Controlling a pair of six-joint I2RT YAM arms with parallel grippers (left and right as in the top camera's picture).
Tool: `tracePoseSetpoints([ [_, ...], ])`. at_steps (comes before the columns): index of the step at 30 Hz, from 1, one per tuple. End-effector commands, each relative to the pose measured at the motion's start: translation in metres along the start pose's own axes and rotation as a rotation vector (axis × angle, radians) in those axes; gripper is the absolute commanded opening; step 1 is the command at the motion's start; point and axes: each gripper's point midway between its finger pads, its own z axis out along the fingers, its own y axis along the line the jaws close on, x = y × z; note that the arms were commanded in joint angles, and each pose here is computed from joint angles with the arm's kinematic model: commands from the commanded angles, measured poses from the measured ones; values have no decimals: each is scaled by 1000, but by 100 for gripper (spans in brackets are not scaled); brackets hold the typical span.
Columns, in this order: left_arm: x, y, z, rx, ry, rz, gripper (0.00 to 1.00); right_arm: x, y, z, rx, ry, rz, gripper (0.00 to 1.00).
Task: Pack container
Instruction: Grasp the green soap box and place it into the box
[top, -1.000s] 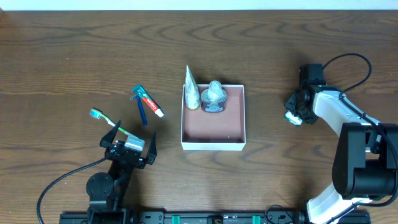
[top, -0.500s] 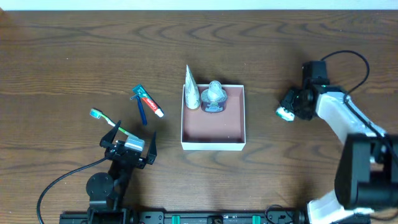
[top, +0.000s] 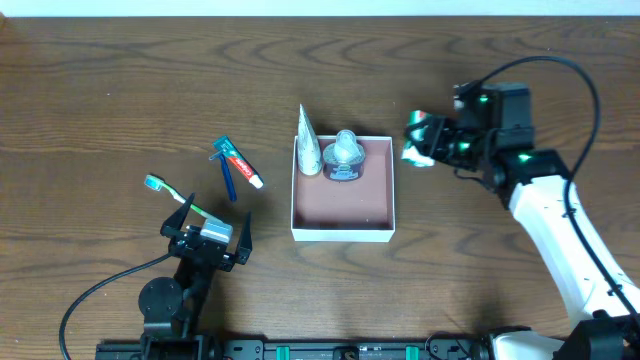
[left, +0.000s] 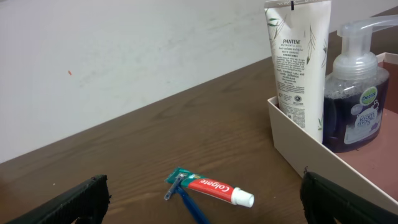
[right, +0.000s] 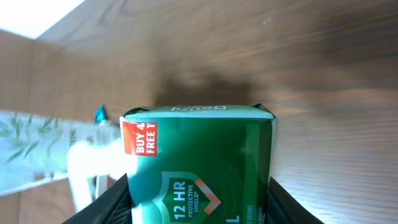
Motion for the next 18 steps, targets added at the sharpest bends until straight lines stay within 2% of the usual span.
tracePoseSetpoints([
  [1,17,-5,1,16,49,-19,98,7,21,10,-15,9,-38,36],
  [13,17,-5,1,16,49,-19,98,22,23,49,44,27,-49,39],
  [15,17,-5,1,16,49,-19,98,24,20,56,49,37,-48,41],
  [18,17,-5,1,16,49,-19,98,27,15,62,58,52,-42,53],
])
